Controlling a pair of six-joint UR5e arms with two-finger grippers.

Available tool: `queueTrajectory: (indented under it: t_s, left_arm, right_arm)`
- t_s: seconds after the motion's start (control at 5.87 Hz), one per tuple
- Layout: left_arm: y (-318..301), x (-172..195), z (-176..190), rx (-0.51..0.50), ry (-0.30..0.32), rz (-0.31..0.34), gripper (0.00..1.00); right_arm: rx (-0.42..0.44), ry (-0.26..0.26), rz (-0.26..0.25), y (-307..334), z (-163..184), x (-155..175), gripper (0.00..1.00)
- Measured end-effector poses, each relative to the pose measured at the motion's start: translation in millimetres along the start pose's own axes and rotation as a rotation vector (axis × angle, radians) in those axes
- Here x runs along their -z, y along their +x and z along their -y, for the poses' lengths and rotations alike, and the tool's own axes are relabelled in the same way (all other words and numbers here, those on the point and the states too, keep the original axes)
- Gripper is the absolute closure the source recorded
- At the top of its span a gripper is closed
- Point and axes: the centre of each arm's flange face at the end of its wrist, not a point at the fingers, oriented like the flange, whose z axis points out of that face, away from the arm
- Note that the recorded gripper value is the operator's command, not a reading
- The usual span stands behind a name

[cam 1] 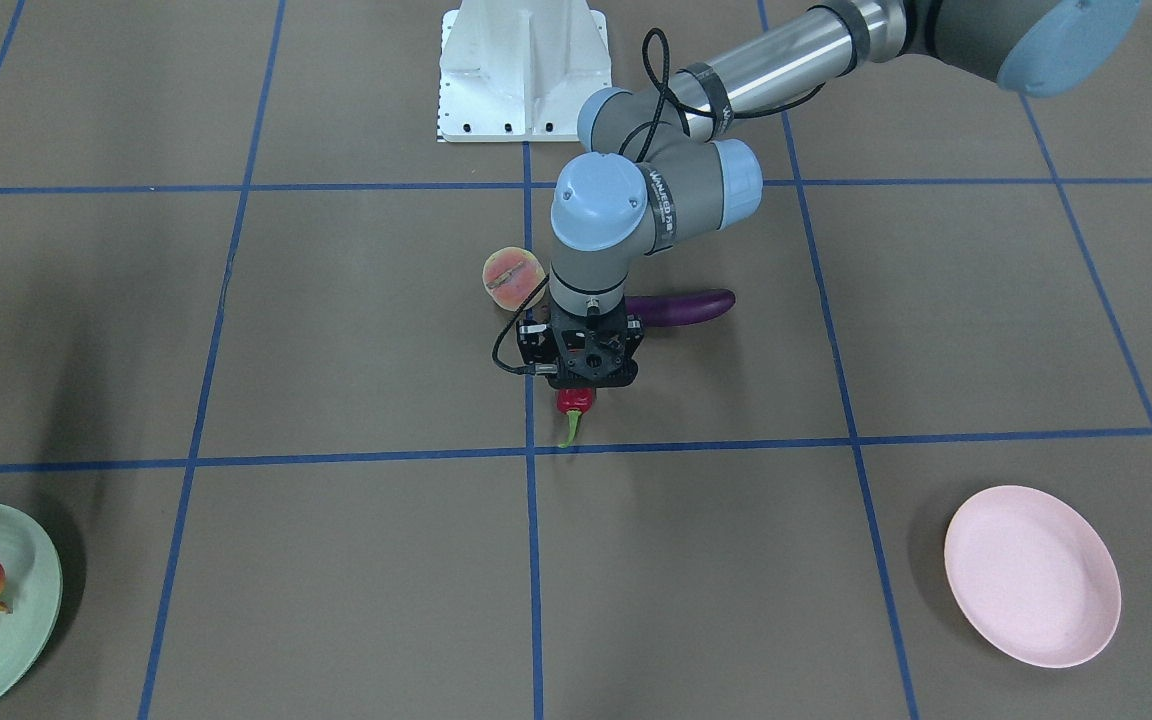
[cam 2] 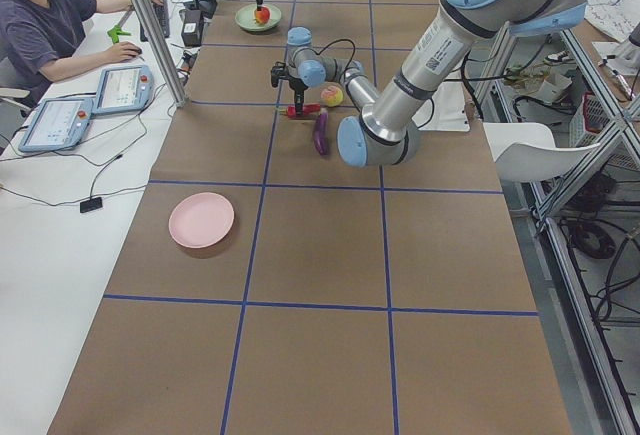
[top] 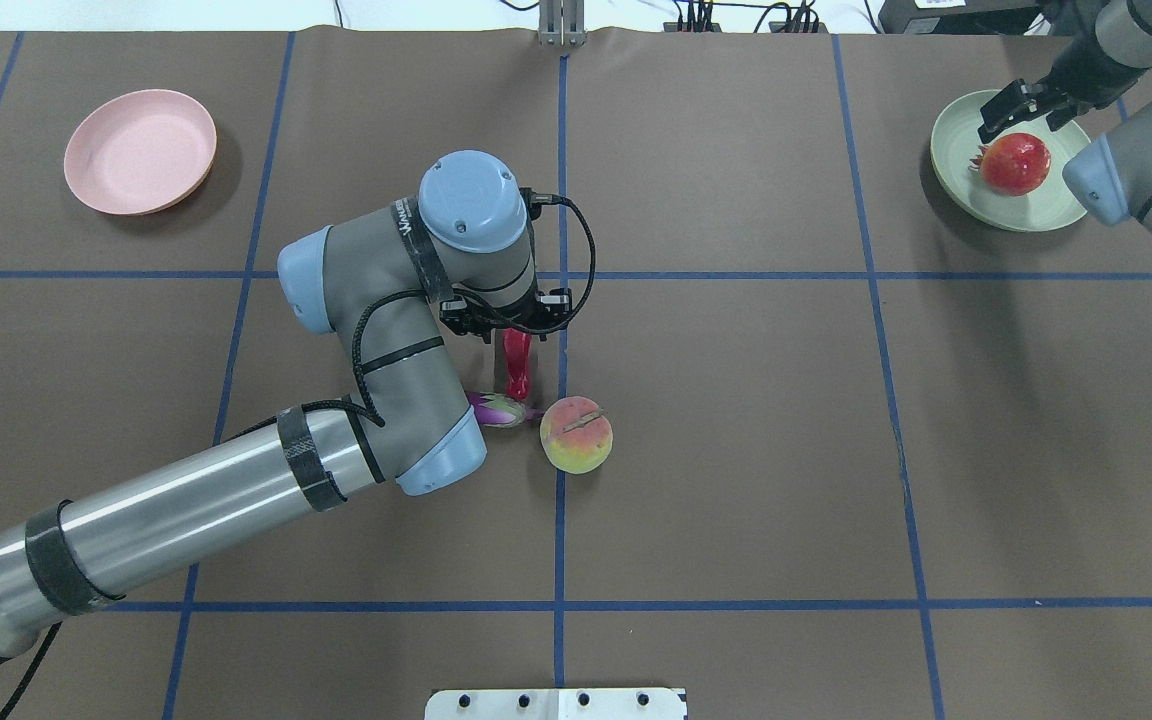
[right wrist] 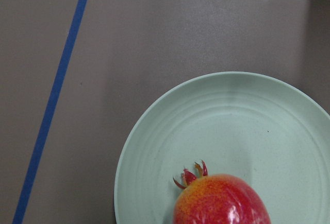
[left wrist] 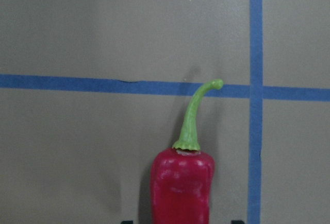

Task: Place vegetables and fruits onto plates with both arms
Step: 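Reach the left gripper down to the red chili pepper and grasp it, then carry the chili onto the pink plate while the right arm approaches the peach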

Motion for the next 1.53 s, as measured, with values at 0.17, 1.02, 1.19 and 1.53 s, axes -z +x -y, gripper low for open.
queueTrajectory:
  t_s: [0.17,1.02,1.19,1.53]
  left_arm:
    - [-0.1,-1.1,-0.6,0.0,-0.003,0.003,0.71]
    - [-25.5,46.5,51.7,0.009,0.03,-0.031,1.0]
    - [-52.0,71.4,88.5,-0.019,0.054,-0.035,1.0]
    - [-129.4,107.0,156.5,-0.13,0.095,0.037,1.0]
  right_arm:
    - [0.0,-0.001,0.0,0.6,-0.4,-0.5,0.0]
    - [0.002,-0.009,0.0,0.3,-4.1,-5.6,0.0]
    - [0.001,-0.008,0.003,-5.8,-3.5,-6.4,0.0]
    - [-0.044,0.01,0.029,-43.7,-0.2,-1.3,0.0]
